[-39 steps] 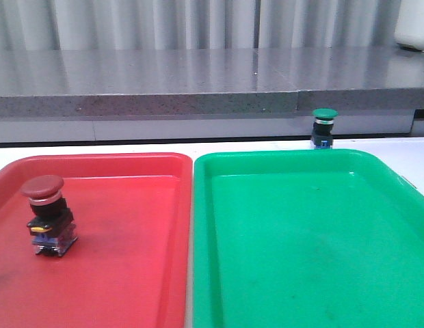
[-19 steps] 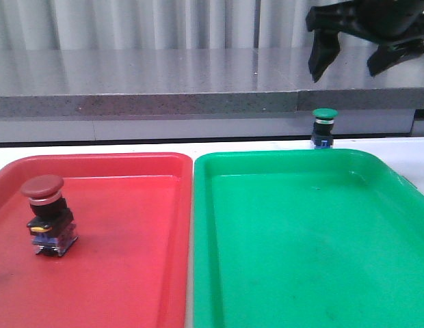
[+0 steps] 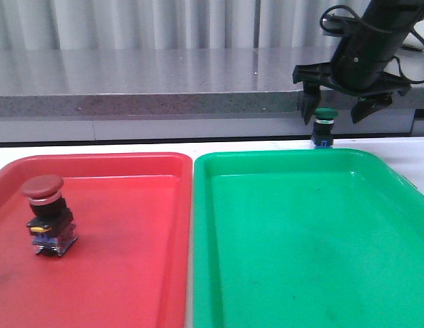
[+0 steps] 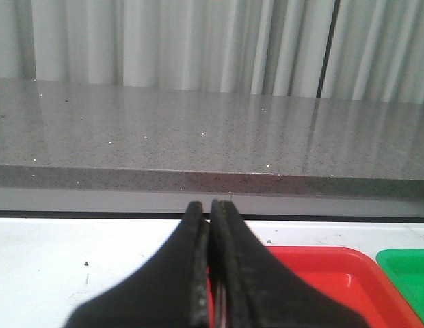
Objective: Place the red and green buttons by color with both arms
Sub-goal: 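Lower the right gripper over the green-capped button and close on it, then lift the green button and lower it into the green tray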
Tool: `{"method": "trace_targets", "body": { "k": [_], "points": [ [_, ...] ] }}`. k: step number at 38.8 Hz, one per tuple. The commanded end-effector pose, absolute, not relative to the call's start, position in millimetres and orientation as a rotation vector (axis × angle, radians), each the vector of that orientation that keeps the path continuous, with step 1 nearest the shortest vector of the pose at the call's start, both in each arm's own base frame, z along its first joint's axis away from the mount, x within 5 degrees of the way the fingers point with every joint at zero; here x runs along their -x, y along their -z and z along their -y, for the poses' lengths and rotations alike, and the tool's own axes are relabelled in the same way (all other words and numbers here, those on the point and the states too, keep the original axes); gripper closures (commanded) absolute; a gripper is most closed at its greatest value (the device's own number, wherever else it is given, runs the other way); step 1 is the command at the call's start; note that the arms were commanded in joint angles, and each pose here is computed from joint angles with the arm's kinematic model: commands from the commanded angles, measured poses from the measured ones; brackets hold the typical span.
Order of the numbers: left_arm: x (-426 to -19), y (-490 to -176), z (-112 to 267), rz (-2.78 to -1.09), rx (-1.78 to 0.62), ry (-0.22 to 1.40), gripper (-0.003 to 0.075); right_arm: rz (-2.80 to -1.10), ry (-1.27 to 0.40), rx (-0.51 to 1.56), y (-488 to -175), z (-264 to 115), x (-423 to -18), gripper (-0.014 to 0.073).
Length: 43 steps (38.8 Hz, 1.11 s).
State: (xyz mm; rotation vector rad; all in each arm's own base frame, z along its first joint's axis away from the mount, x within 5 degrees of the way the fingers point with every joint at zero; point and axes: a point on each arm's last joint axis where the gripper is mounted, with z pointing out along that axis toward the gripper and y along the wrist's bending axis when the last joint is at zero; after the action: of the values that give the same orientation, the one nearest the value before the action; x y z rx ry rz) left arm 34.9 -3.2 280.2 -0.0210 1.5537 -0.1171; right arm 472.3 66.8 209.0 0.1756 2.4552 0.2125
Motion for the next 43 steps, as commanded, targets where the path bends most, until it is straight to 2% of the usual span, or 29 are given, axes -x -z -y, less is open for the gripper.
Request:
{"method": "trace_targets", "body": {
  "k": [1, 9, 14, 24, 33, 39, 43],
  "points": [
    [-34.9, -295.3, 3.1, -1.467, 0.031, 0.133, 0.0740, -2.323, -0.235, -0.172, -246.5, -66.0, -479.6, 0.0073],
    [-34.9, -295.3, 3.1, -1.467, 0.031, 0.133, 0.0740, -2.323, -0.235, -0.170, -248.0, -66.5, -480.4, 0.0263],
    [-34.9, -295.3, 3.1, -1.467, 0.031, 0.133, 0.0740, -2.314, -0.237, -0.170, -252.5, -66.4, -479.2, 0.0328],
    [-34.9, -295.3, 3.1, -1.467, 0.031, 0.133, 0.0740, -2.225, -0.237, -0.129, -300.0, -65.5, -463.0, 0.0331],
    [-34.9, -295.3, 3.1, -1.467, 0.031, 0.133, 0.0740, -2.186, -0.244, -0.023, -353.8, -79.0, -412.1, 0.0331],
    [-34.9, -295.3, 3.1, -1.467, 0.031, 0.133, 0.0740, -2.155, -0.289, 0.056, -357.4, -96.9, -362.2, 0.0331],
    [-34.9, -295.3, 3.1, -1.467, 0.031, 0.133, 0.0740, -2.154, -0.319, 0.112, -338.5, -106.3, -326.0, 0.0331]
  ]
}}
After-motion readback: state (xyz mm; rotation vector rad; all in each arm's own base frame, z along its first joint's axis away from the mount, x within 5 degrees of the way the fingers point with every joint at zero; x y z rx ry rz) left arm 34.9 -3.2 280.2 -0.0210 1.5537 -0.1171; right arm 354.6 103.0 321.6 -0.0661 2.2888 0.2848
